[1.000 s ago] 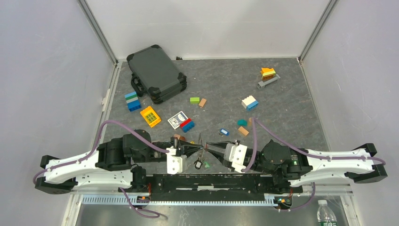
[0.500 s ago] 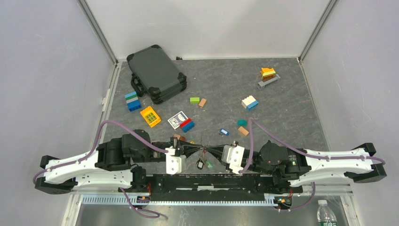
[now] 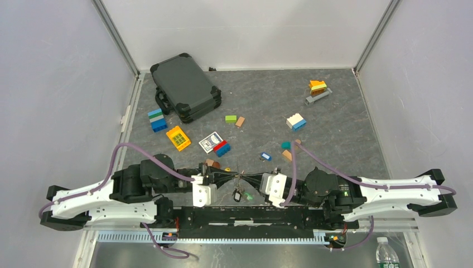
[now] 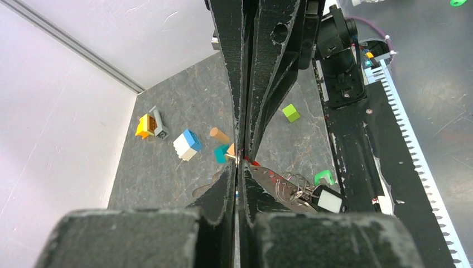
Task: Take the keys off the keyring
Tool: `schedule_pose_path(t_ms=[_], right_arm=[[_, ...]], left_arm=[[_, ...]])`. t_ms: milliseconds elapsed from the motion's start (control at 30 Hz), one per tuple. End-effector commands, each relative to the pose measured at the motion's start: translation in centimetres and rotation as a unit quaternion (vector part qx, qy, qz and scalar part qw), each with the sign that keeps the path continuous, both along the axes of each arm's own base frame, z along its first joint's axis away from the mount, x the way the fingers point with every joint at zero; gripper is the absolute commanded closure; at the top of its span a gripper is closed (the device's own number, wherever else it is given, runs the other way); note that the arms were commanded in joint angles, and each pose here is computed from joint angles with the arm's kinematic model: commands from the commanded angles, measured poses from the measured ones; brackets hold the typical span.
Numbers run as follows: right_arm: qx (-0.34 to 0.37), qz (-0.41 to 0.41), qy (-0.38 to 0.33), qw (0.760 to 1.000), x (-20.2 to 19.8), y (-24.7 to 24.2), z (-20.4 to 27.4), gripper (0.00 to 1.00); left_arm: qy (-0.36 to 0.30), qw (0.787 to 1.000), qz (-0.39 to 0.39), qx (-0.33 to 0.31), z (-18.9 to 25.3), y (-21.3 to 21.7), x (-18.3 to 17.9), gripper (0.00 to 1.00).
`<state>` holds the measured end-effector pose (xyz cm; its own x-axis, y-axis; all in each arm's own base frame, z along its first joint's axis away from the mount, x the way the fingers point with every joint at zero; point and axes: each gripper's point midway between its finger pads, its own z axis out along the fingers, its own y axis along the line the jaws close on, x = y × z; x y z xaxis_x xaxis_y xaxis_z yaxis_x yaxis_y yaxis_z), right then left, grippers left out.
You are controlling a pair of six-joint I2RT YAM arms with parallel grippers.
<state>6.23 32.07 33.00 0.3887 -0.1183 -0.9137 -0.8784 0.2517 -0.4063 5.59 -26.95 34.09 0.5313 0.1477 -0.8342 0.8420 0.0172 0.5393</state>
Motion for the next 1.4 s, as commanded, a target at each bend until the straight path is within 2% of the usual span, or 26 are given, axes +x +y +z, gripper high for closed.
schedule_pose_path(t_ms=[0,467,567,767,967,1367], right_arm=[[-0.013,-0.011,0.005,1.000,0.3,0.0,-0.8,0.95],[-0.012,-0.006,-0.014,1.000,0.3,1.2,-0.8,0.94],[-0.009,-0.009,-0.015,1.000,0.4,1.0,-0.6,0.90],[0.027,-0.001,-0.011,1.000,0.1,-0.1,0.9,0.76],[0.079,0.015,-0.008,0.997,-0.5,-1.2,2.6,0.75],[0.088,0.033,-0.009,0.995,-1.1,-1.0,2.9,0.72]], left_arm=[[0.008,0.997,-0.009,-0.077,3.8,0.2,-0.5,0.98],[0.025,0.991,-0.045,-0.126,4.9,-0.7,-1.8,0.98],[0.026,0.989,-0.047,-0.135,5.0,-0.6,-1.9,0.98],[0.028,0.990,-0.041,-0.135,4.7,-0.5,-1.7,0.98],[0.030,0.990,-0.041,-0.133,4.6,-0.5,-1.8,0.98],[0.035,0.990,-0.053,-0.124,4.2,-1.1,-2.1,0.98]])
